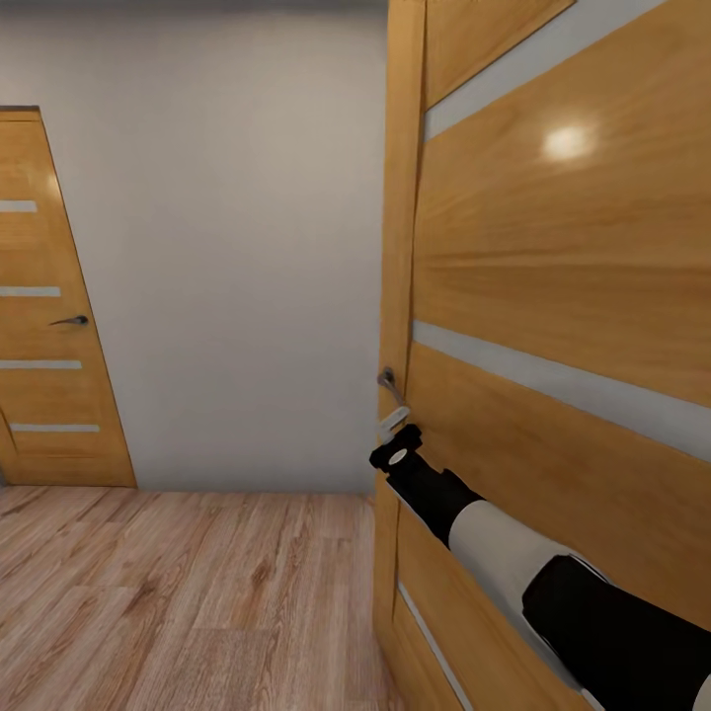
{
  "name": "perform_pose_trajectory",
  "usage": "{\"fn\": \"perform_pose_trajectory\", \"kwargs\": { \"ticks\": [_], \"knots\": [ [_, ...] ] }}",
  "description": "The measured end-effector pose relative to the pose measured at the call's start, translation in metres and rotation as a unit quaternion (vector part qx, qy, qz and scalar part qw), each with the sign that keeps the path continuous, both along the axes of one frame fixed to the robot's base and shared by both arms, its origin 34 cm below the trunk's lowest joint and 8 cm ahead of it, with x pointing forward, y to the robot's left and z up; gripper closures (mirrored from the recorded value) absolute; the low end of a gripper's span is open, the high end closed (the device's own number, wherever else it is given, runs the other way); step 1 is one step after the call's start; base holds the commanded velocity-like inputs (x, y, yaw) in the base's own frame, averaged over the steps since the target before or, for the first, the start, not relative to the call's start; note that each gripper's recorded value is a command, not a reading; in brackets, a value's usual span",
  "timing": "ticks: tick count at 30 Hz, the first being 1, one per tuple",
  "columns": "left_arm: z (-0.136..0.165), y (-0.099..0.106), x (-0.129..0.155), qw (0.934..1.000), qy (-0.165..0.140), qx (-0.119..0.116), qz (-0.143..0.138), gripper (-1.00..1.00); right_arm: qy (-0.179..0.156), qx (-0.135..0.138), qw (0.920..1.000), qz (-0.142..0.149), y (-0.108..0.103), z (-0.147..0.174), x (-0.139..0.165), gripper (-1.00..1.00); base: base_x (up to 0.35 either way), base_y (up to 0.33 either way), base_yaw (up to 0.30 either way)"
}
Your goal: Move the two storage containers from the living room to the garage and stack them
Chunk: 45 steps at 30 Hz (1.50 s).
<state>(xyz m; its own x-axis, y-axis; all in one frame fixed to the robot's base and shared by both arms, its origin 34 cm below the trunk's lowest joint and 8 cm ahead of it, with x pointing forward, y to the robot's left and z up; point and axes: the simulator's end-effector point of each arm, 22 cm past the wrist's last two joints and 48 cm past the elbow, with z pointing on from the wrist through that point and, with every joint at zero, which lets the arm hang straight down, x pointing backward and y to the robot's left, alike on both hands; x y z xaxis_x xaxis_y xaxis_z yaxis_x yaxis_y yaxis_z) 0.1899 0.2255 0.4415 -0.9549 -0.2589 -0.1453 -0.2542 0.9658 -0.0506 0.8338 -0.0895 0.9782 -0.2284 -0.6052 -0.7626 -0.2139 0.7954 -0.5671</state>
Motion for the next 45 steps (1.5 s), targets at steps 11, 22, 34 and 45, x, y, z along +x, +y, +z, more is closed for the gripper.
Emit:
{"fn": "perform_pose_trajectory", "kwargs": {
  "ticks": [11,22,34,45],
  "knots": [
    [0.000,0.000,0.000,1.0000,0.000,0.000,0.000,-1.00,-0.009,0.013,0.9996,-0.024,-0.010,0.005,0.003,-1.00,0.000,0.000,0.000],
    [0.000,0.000,0.000,1.0000,0.000,0.000,0.000,-1.00,-0.008,0.031,0.9981,-0.053,-0.036,0.006,0.007,-1.00,0.000,0.000,0.000],
    [0.000,0.000,0.000,1.0000,0.000,0.000,0.000,-1.00,-0.008,0.025,0.9953,-0.093,-0.101,0.002,0.015,-1.00,0.000,0.000,0.000],
    [0.000,0.000,0.000,1.0000,0.000,0.000,0.000,-1.00,-0.007,0.036,0.9877,-0.152,-0.179,0.002,0.017,-1.00,0.000,0.000,0.000]
  ]
}}
